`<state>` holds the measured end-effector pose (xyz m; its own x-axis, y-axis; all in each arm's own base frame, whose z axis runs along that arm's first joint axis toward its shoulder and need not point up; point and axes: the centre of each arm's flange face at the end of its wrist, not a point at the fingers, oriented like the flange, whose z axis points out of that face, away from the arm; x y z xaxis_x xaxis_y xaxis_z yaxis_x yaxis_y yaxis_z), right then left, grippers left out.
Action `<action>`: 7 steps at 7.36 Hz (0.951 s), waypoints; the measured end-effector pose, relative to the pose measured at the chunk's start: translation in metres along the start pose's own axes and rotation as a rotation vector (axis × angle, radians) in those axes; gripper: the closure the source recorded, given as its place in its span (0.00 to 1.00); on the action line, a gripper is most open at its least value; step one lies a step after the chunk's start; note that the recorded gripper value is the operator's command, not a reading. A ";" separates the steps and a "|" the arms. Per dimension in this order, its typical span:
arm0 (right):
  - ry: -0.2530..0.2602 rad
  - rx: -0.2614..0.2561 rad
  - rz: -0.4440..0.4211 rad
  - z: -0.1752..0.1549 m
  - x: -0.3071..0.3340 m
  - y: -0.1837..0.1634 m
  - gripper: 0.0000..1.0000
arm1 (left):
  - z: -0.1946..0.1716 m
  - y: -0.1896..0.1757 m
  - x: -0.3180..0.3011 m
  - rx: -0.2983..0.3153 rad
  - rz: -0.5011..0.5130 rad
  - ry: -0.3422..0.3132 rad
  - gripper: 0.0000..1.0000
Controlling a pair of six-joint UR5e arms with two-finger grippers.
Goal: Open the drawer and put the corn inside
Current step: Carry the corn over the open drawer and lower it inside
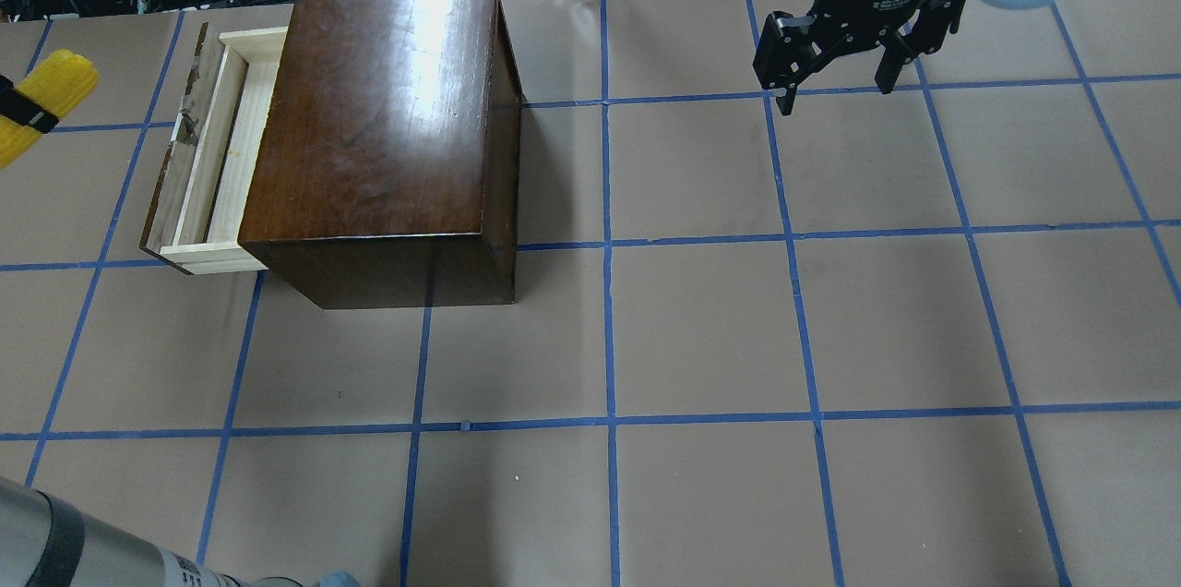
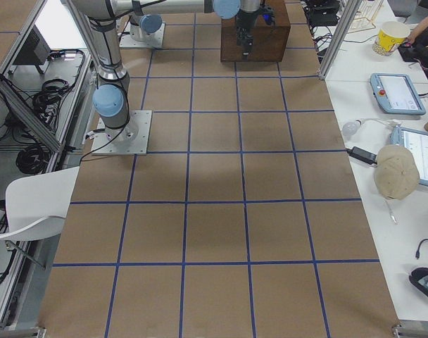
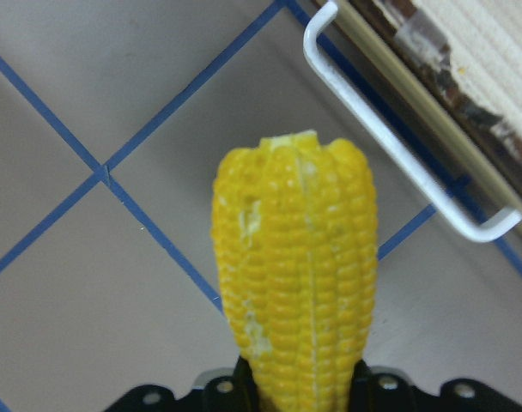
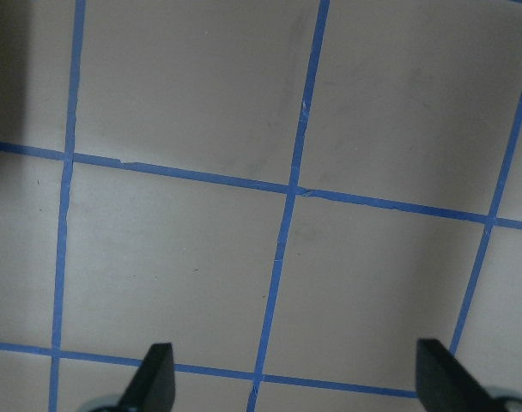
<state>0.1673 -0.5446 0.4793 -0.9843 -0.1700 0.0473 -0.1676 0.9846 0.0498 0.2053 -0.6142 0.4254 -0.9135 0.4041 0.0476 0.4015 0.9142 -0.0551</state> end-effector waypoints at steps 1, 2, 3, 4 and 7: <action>0.000 0.000 0.000 0.000 0.000 0.000 0.00 | -0.003 -0.015 0.024 -0.006 -0.111 0.004 1.00; 0.000 0.000 0.000 0.000 0.000 0.000 0.00 | 0.000 -0.029 0.043 -0.015 -0.210 0.010 1.00; 0.000 0.000 0.001 0.000 0.000 0.000 0.00 | 0.009 -0.039 0.059 -0.031 -0.310 0.018 1.00; 0.000 0.000 0.000 0.000 0.000 0.000 0.00 | 0.019 -0.047 0.072 -0.047 -0.389 0.025 1.00; 0.000 0.000 0.000 0.000 0.000 0.000 0.00 | 0.035 -0.068 0.105 -0.063 -0.460 0.028 1.00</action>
<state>0.1673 -0.5446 0.4793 -0.9843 -0.1700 0.0473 -0.1676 0.9846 0.0498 0.0797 -0.6353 0.3995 -0.9958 -0.0444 0.0800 -0.0414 0.9984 0.0385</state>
